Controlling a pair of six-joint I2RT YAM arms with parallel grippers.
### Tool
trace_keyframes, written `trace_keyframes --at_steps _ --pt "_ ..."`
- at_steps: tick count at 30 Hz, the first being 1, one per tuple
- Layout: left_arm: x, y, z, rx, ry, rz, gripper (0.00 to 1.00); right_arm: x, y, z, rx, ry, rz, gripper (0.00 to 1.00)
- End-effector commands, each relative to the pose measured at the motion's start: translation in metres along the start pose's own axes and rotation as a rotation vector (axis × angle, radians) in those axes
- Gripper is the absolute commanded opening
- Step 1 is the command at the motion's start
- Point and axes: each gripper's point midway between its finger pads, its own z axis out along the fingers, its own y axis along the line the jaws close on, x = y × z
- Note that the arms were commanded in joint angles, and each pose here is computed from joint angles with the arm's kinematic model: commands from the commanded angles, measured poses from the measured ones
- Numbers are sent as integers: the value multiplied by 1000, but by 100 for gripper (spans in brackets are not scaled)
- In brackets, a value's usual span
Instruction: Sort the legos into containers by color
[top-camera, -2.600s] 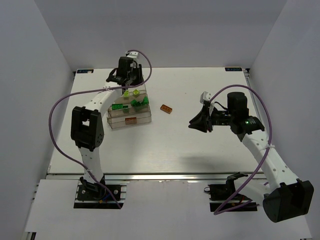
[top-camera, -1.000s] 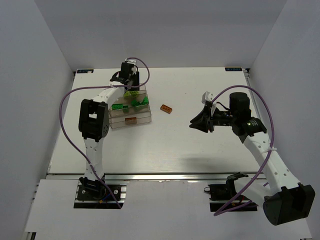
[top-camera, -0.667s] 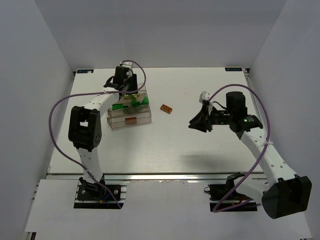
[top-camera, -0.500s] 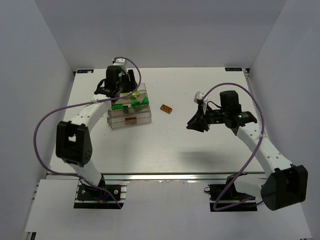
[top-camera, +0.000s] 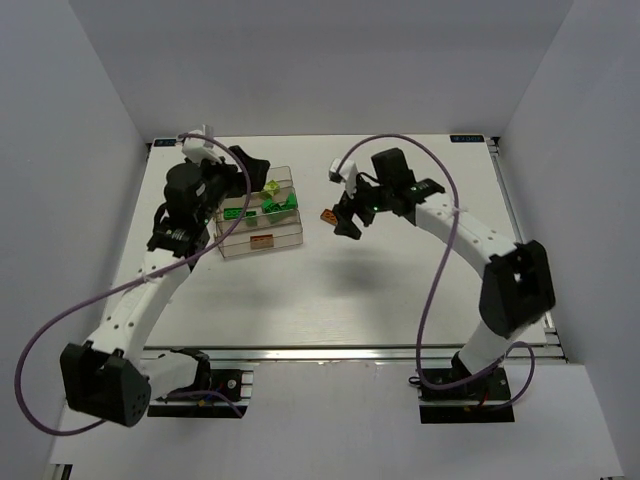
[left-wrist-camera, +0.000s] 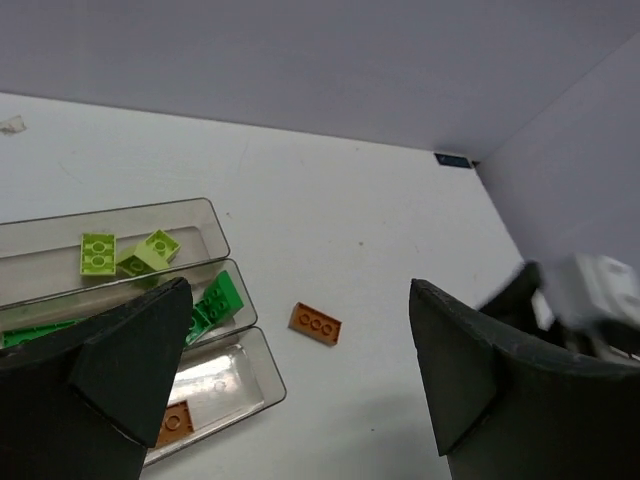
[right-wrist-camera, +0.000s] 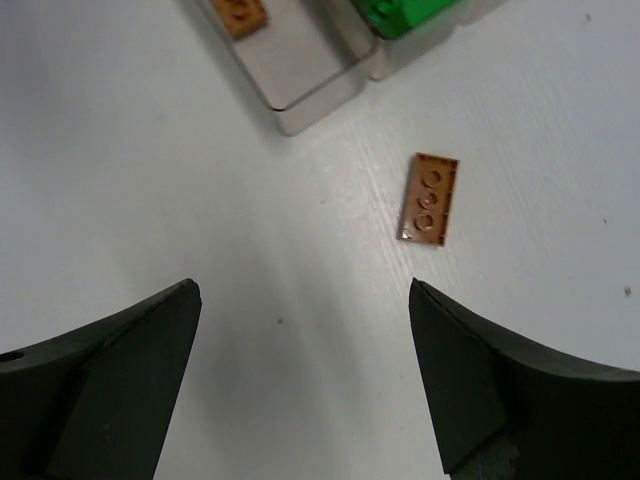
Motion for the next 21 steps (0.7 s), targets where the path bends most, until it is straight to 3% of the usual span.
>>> trace_keyframes --at_steps 1,4,5,8,21 --pt "-38 -15 -30 45 -151 -4 98 -1 -45 36 172 76 50 89" --pt "-45 -18 -38 56 -192 3 98 -4 -67 62 264 139 78 89" --pt "-44 -17 -40 53 -195 4 98 19 -75 79 291 214 91 89" --pt "-45 -16 -42 49 -204 15 98 35 -89 101 318 264 78 89" --pt "-42 -22 -43 88 -199 22 98 52 -109 129 321 308 32 86"
